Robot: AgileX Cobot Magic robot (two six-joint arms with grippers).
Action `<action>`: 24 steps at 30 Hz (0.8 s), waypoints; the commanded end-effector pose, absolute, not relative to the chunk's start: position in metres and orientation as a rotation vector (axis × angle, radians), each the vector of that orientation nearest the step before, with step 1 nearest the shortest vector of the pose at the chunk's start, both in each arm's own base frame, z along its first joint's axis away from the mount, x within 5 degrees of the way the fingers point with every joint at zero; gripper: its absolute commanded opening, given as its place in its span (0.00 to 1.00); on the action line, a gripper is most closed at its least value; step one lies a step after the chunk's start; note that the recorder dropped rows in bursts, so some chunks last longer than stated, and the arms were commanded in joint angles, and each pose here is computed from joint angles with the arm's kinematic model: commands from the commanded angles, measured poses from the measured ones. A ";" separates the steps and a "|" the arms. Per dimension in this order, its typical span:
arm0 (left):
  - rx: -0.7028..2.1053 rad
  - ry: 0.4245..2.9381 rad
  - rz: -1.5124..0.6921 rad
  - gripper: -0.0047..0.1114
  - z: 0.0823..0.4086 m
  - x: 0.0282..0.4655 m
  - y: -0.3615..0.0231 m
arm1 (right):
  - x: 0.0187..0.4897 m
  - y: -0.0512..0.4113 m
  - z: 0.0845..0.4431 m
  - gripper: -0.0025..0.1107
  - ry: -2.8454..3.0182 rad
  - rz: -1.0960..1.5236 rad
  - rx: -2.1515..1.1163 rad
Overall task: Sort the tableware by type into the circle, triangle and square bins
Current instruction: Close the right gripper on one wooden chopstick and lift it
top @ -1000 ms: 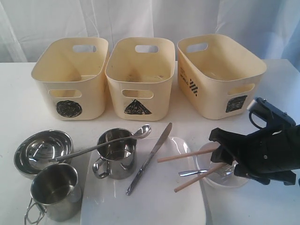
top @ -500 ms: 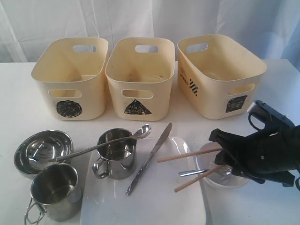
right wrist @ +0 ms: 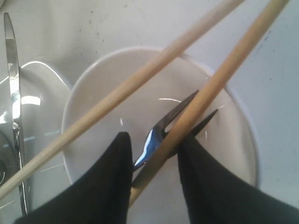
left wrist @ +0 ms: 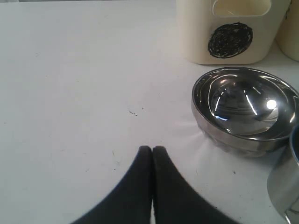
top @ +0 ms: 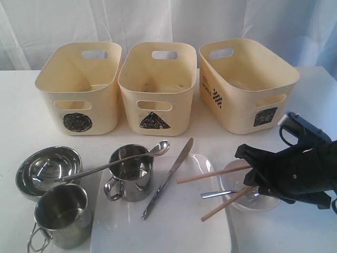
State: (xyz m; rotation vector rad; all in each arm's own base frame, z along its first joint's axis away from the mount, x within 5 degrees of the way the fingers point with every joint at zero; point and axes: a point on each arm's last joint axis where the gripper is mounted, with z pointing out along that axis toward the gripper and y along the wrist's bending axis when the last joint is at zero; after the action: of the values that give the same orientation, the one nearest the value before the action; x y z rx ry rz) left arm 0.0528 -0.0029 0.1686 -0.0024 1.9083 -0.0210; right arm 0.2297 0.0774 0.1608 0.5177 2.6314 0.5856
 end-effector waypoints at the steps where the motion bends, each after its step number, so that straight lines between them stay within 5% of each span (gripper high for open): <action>1: -0.005 1.898 -0.031 0.04 0.169 0.053 -0.003 | 0.228 0.078 0.159 0.30 2.644 0.588 0.512; 24: -0.005 1.898 -0.031 0.04 0.169 0.053 -0.003 | 0.227 0.080 0.159 0.17 2.650 0.626 0.561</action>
State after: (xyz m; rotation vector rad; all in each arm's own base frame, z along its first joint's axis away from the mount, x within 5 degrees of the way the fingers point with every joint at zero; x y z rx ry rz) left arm 0.0528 -0.0029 0.1686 -0.0024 1.9083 -0.0210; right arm 0.2284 0.0794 0.1609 0.5641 2.6411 0.6259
